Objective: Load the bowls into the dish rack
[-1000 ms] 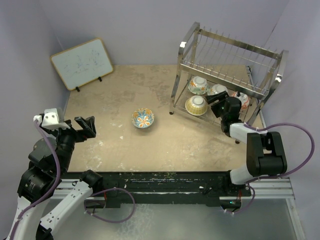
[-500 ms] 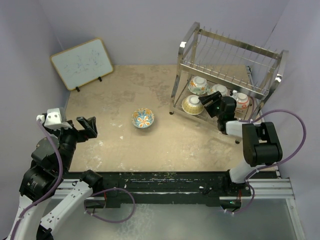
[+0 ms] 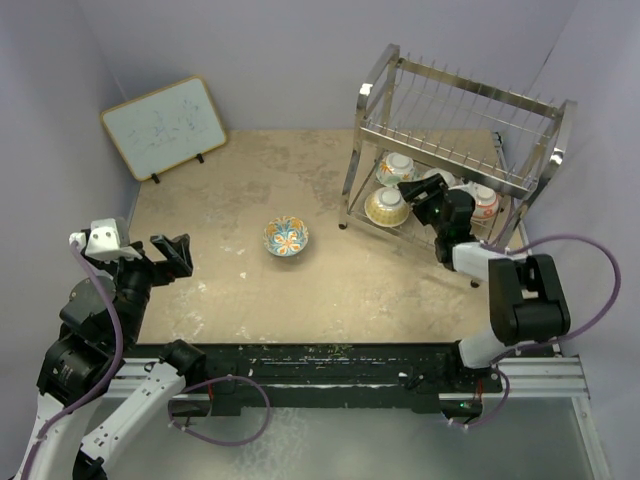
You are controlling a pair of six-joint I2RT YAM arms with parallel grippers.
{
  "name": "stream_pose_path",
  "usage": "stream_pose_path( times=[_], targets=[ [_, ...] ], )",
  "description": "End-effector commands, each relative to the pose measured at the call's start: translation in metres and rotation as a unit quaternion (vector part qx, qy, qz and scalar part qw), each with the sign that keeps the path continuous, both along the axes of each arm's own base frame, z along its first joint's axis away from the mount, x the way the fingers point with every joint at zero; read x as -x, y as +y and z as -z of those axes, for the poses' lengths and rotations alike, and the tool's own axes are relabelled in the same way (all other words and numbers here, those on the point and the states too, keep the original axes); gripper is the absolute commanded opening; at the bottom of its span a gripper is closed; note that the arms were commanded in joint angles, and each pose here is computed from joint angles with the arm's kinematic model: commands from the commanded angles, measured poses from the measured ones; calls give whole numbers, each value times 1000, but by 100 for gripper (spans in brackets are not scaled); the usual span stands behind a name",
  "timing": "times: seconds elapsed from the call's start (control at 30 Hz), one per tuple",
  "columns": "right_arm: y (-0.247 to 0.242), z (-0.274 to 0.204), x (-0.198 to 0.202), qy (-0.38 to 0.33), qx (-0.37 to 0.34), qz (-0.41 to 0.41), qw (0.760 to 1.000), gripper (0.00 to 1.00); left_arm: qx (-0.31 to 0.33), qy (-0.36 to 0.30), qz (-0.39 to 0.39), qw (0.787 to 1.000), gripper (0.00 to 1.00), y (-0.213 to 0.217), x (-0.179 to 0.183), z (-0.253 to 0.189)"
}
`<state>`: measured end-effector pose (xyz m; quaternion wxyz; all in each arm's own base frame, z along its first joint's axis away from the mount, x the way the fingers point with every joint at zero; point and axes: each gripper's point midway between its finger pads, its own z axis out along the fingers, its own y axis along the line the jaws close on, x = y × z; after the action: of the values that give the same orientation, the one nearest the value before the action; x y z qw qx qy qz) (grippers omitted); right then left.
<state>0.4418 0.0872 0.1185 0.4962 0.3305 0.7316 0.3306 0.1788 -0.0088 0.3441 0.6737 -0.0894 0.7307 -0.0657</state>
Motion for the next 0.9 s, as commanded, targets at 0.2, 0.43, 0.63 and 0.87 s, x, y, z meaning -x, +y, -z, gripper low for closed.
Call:
stream_pose_path(
  times=[0.2, 0.43, 0.63, 0.87],
  targets=[
    [-22, -69, 18, -37, 136, 51, 989, 74, 11, -15, 9, 1000, 99, -7, -5, -6],
    [26, -78, 12, -53, 172, -24, 983, 74, 14, -16, 14, 1000, 99, -9, -6, -7],
    [66, -80, 5, -78, 163, -76, 981, 74, 9, -19, 6, 1000, 99, -3, -2, -9],
    [99, -66, -9, -79, 144, -117, 979, 74, 4, -18, -3, 1000, 99, 2, 1, -6]
  ],
)
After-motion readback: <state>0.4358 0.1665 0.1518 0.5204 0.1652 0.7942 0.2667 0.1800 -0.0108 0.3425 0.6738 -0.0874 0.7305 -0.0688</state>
